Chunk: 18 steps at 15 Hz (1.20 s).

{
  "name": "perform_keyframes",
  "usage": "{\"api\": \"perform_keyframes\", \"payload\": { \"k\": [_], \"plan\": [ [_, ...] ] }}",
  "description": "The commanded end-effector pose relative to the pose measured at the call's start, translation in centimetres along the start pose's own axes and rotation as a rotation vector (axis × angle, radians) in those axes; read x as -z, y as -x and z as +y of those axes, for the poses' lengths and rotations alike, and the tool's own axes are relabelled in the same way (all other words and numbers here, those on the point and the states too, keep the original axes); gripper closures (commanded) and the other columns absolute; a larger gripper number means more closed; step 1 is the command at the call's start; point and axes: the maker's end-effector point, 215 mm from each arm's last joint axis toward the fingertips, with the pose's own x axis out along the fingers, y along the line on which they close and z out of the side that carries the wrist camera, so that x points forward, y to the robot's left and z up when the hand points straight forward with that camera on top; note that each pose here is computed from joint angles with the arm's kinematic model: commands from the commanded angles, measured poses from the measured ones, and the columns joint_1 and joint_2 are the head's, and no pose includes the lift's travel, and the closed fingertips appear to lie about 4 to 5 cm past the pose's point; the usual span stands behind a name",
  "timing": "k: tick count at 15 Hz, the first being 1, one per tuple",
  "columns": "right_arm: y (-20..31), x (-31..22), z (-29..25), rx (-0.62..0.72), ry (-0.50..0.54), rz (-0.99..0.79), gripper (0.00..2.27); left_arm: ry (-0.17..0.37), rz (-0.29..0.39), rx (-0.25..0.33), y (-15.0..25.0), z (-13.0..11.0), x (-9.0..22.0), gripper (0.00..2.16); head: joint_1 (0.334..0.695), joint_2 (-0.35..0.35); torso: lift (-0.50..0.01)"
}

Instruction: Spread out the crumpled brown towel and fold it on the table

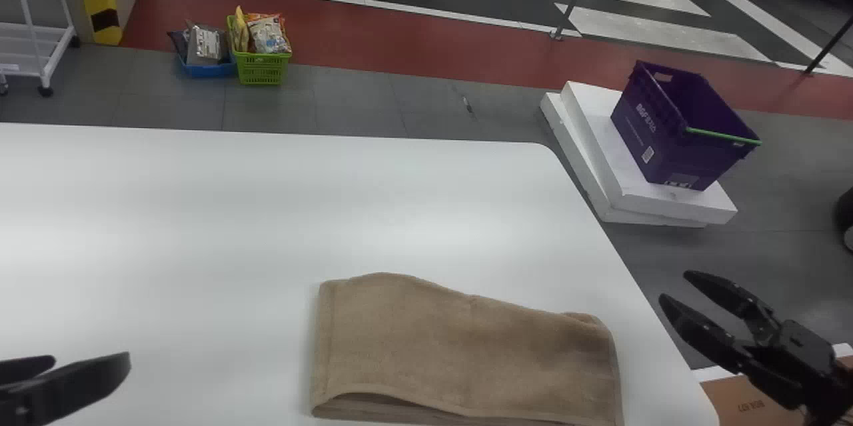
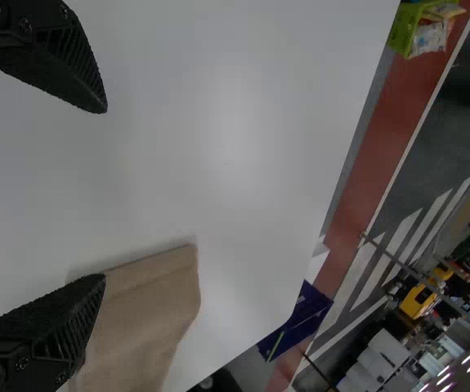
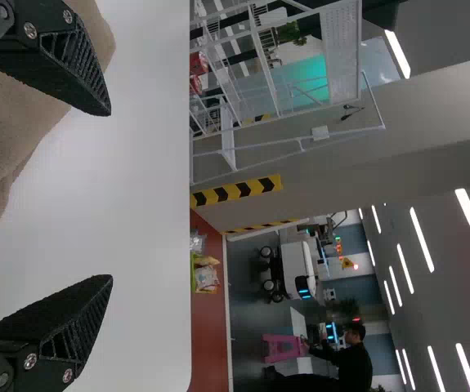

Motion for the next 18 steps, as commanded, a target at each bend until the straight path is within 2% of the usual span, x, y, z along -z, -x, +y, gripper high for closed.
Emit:
{"api": "perform_keyframes", "payload": {
  "k": [1,4,8,11,12,13,16,17,18],
  "plan": [
    [1.7,0.2,-0.7,0.031,0.012,-0.003,0.13,0.002,0.050,0.063,-1.8,-2.5,1.9,0.09,0.695,-0.350,-0.127],
    [2.5,1.6,-1.0,0.058,-0.041,-0.008,0.19,0.013,0.087,0.147,-3.0,-5.3,3.5,0.09,0.695,-0.350,-0.127],
    [2.4,3.2,-1.0,0.064,-0.068,-0.017,0.21,0.000,0.209,0.188,-4.2,-10.3,10.2,0.09,0.695,-0.350,-0.127],
    [1.7,3.6,-0.2,0.052,-0.076,-0.037,0.24,-0.092,0.146,0.195,-5.8,-12.3,9.0,0.09,0.695,-0.350,-0.127],
    [1.6,3.5,-0.1,0.048,-0.079,-0.045,0.34,-0.106,0.126,0.183,-5.8,-12.1,8.2,0.09,0.695,-0.350,-0.127],
    [1.6,3.4,0.0,0.046,-0.083,-0.050,0.55,-0.125,0.096,0.159,-5.5,-11.7,6.8,0.09,0.695,-0.350,-0.127],
    [0.9,4.8,0.1,0.035,-0.124,-0.045,1.25,-0.179,0.003,0.119,-5.9,-11.5,4.3,0.10,0.695,-0.350,-0.127],
    [0.3,5.7,0.6,0.020,-0.151,-0.040,1.49,-0.204,-0.043,0.125,-6.5,-11.7,3.4,0.09,0.695,-0.350,-0.127],
    [-0.4,6.3,1.2,0.004,-0.172,-0.036,1.54,-0.239,-0.085,0.112,-6.9,-11.8,2.6,0.09,0.695,-0.350,-0.127]
  ]
}}
